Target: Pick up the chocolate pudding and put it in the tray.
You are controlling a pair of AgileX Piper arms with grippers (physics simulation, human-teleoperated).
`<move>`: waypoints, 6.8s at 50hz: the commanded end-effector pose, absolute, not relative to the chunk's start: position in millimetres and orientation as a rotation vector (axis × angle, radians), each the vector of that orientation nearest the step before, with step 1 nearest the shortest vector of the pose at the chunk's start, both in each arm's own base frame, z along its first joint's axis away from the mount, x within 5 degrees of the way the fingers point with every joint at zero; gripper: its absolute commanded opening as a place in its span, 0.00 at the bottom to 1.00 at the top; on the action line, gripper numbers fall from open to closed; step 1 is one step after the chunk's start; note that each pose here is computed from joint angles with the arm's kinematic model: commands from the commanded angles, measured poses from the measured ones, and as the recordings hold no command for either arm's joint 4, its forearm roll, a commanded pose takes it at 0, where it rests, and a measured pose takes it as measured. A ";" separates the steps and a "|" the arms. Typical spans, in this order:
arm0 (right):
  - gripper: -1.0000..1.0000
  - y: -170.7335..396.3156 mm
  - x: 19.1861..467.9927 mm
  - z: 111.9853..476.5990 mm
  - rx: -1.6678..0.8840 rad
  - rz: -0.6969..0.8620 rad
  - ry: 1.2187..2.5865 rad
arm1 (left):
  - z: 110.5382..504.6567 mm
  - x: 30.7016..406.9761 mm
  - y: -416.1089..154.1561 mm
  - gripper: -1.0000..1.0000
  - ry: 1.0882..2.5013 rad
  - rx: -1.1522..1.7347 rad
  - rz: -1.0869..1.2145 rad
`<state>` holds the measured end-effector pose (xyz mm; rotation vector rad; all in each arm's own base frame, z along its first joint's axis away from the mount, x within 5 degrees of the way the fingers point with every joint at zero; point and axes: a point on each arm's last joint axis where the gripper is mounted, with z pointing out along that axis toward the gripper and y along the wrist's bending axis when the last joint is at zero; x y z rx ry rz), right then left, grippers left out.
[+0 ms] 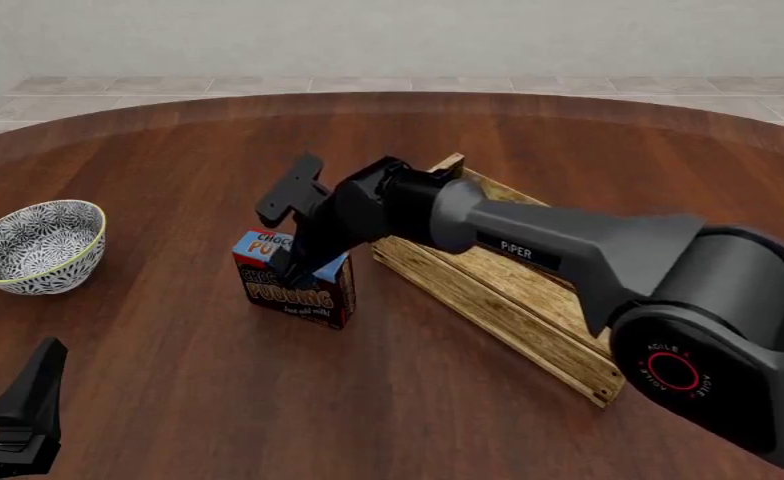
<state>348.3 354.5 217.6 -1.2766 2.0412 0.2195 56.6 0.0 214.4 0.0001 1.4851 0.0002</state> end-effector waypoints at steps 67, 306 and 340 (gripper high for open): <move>0.00 343.8 341.7 244.6 -1.267 0.217 1.998 | 214.4 56.6 0.0 1.00 1.485 0.000 0.000; 0.00 139.8 371.6 228.8 -0.901 -0.022 2.234 | 214.4 56.6 0.0 1.00 1.485 0.000 0.000; 0.00 138.7 373.2 212.0 -0.876 -0.014 2.251 | 214.4 56.6 0.0 1.00 1.485 0.000 0.000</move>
